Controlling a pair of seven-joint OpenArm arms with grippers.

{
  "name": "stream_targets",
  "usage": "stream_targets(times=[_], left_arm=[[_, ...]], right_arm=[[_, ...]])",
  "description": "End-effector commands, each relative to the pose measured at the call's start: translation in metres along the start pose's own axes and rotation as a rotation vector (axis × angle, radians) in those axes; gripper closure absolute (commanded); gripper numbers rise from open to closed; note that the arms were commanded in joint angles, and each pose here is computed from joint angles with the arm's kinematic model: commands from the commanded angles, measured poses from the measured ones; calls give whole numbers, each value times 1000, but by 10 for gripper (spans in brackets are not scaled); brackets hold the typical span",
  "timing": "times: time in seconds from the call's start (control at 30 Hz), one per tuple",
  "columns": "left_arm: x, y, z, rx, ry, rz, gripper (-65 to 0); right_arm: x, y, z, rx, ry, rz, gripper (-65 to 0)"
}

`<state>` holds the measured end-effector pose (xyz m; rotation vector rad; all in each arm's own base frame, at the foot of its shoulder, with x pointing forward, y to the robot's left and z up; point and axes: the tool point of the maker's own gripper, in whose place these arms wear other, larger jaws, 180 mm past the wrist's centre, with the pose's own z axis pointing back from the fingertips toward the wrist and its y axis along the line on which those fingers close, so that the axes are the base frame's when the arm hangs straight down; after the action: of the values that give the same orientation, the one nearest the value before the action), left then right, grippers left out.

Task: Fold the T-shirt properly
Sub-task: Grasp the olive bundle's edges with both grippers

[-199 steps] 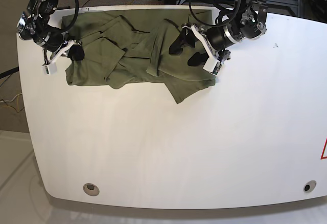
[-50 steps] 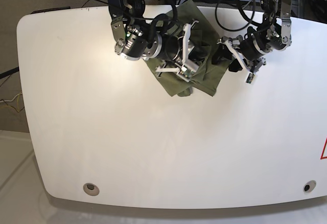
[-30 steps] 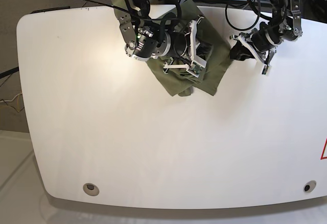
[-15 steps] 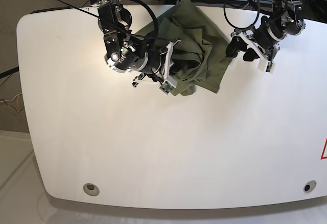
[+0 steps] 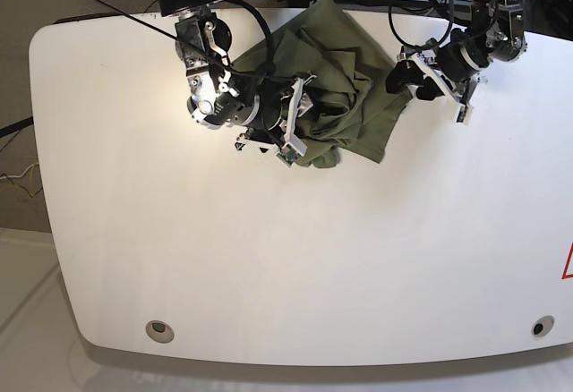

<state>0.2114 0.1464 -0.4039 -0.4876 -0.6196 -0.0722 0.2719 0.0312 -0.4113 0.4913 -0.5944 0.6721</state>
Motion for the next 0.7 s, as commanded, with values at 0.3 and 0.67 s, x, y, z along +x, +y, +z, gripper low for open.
stream_targets(times=[0.3,0.67], left_arm=[[18,-19,-2,-38,-101,4,-131],[33,-50,23,-58,-144,-88,-326]], right_arm=[[-3,-16,-19,66,60,75,-5],[-2,9,-49,76,79,97,0]])
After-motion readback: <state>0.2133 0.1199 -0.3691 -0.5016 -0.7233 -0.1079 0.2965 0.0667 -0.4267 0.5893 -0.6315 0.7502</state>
